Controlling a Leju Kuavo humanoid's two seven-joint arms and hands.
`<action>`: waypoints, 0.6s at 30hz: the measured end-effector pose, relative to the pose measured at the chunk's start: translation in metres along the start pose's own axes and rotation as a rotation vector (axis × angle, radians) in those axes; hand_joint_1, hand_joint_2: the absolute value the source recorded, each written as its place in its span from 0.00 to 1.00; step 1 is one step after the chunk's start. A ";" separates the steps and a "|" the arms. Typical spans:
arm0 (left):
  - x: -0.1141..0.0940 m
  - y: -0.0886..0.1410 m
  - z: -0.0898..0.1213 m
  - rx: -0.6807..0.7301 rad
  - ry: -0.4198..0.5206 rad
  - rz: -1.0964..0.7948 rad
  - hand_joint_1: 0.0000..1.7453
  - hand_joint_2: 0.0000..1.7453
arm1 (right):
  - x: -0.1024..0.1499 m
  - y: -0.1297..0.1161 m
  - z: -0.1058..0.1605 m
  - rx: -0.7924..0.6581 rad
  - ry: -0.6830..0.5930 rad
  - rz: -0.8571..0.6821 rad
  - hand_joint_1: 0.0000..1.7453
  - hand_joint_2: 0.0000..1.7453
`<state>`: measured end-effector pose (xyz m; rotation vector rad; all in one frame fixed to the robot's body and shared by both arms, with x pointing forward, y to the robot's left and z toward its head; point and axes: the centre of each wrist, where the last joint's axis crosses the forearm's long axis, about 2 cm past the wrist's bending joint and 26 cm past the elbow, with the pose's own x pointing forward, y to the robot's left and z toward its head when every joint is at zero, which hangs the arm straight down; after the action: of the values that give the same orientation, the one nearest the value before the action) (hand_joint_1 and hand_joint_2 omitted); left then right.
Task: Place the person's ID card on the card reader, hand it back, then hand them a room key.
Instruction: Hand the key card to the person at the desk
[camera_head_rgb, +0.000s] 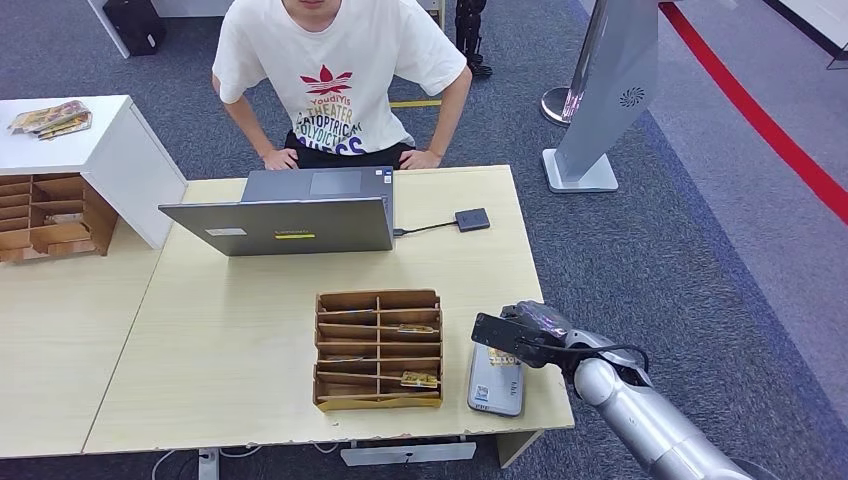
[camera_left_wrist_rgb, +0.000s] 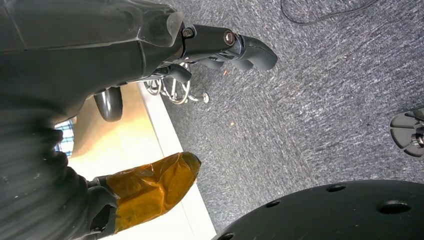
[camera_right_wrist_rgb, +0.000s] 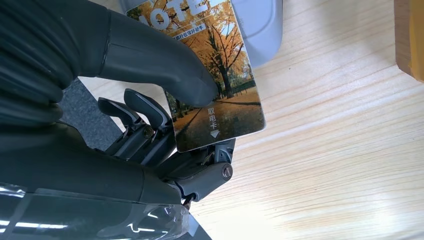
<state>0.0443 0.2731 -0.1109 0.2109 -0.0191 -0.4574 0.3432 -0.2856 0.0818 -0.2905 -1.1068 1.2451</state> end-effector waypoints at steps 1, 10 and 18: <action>0.000 0.000 0.000 0.000 0.000 0.000 0.00 1.00 | 0.000 0.000 0.000 0.000 0.000 0.000 1.00 1.00; 0.000 0.000 0.000 0.000 0.000 0.000 0.00 1.00 | 0.000 0.000 0.000 -0.001 0.000 0.000 1.00 1.00; 0.000 0.000 0.000 0.000 0.000 0.000 0.00 1.00 | 0.000 0.000 0.000 -0.001 0.001 0.000 1.00 1.00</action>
<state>0.0443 0.2733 -0.1109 0.2112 -0.0189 -0.4569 0.3431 -0.2859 0.0816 -0.2915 -1.1068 1.2443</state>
